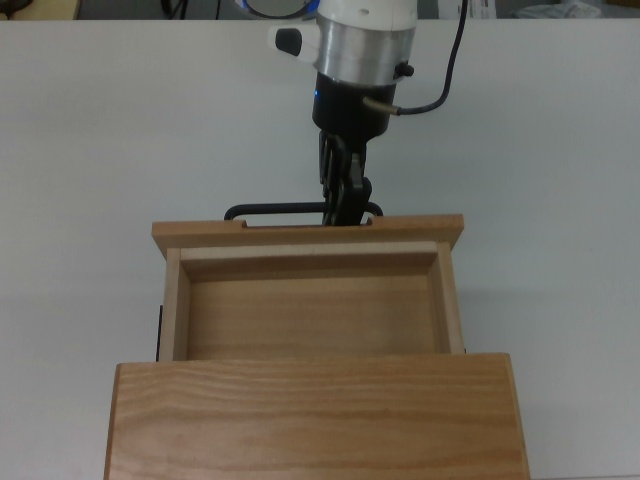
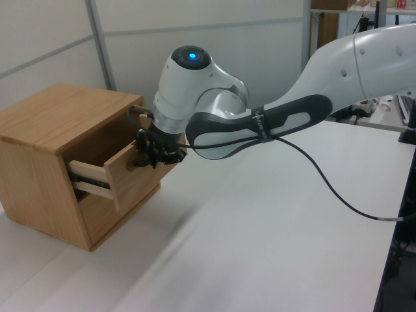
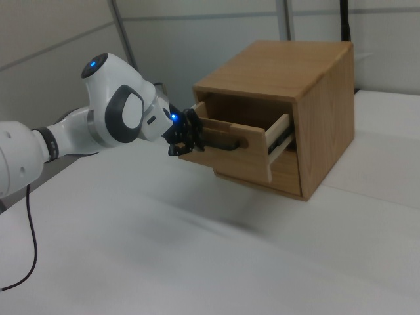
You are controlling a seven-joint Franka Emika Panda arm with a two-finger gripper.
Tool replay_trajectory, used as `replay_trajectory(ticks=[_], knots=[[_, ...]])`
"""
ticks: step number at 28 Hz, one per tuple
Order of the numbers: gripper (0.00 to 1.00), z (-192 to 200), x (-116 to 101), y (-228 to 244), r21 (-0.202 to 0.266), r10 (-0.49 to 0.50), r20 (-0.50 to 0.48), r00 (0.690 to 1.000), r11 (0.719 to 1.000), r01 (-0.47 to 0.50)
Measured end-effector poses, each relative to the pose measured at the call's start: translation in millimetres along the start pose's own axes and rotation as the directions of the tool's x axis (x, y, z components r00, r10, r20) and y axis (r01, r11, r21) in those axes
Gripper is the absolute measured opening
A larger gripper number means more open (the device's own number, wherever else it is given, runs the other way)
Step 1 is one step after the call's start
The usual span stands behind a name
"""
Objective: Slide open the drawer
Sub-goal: 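Pull the handle outward, sliding the upper drawer out of the cabinet, then open the gripper to release the drawer handle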
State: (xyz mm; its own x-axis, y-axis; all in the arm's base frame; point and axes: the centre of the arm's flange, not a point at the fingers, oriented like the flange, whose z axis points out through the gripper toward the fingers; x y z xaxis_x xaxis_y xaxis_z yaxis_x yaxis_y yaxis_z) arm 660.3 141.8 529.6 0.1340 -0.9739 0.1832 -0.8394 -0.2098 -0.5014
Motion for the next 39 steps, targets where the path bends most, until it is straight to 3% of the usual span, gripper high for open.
replay_trajectory(ticks=[24, 31, 39], knots=[[0.06, -43.2, -4.7, 60.2, -0.040, -0.025, -0.017, 1.000, 0.999, 0.024], [0.06, -57.5, -6.2, 75.7, -0.085, -0.011, -0.009, 1.000, 0.996, 0.010], [0.06, -63.5, -10.9, 81.9, -0.098, 0.000, 0.007, 1.000, 0.995, 0.000]])
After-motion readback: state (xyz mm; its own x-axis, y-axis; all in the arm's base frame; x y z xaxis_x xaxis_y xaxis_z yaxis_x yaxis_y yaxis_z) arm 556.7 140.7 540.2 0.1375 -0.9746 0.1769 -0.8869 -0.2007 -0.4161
